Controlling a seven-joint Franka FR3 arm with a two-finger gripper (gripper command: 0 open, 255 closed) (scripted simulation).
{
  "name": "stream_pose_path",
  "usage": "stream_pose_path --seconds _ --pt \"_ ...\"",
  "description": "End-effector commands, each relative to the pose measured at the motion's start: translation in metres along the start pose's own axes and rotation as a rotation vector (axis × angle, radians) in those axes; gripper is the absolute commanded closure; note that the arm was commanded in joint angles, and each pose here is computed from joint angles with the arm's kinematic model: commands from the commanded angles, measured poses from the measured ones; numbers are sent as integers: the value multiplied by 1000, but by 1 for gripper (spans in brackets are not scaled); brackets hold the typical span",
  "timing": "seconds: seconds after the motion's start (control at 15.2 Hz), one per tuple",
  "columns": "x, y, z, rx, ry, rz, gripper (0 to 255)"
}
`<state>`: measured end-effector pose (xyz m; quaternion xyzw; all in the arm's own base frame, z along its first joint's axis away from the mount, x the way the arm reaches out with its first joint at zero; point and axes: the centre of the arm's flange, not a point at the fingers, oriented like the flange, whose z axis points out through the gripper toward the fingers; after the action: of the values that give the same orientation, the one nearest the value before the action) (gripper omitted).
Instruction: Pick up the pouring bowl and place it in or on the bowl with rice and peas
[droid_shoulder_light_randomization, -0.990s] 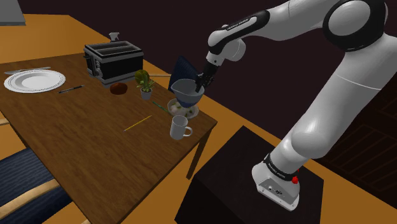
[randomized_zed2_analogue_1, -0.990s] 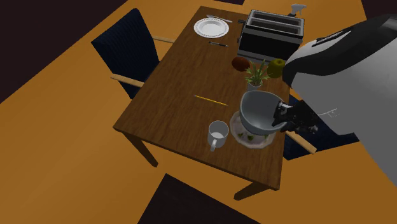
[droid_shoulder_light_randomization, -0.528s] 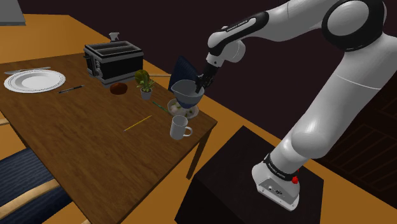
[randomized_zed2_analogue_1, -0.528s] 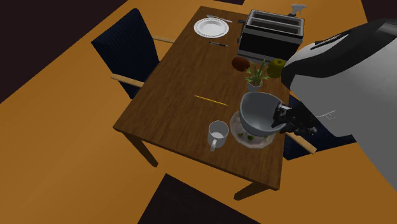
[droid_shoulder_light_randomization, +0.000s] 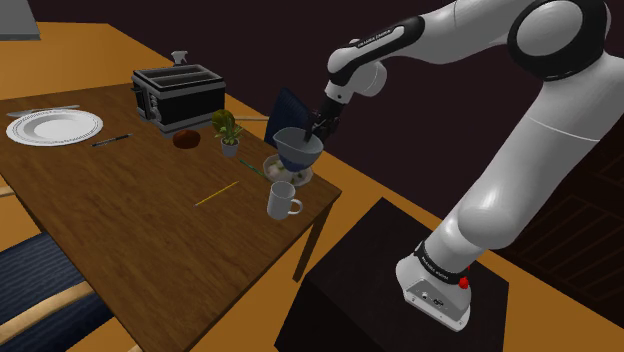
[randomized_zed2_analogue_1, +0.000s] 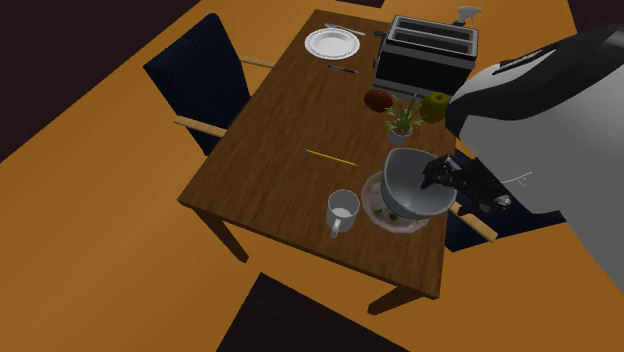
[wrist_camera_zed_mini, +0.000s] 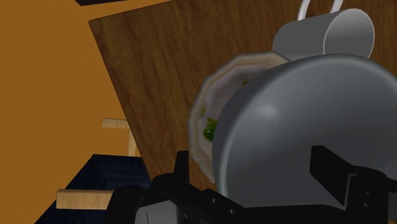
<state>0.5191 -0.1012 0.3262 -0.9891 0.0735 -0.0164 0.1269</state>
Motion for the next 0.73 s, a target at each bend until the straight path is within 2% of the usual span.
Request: stream_pose_path --seconds 0.0,0.13,0.66 --pt "0 0 -21 0 0 0 0" --pt "0 0 -44 0 0 0 0" --pt "0 0 -44 0 0 0 0"
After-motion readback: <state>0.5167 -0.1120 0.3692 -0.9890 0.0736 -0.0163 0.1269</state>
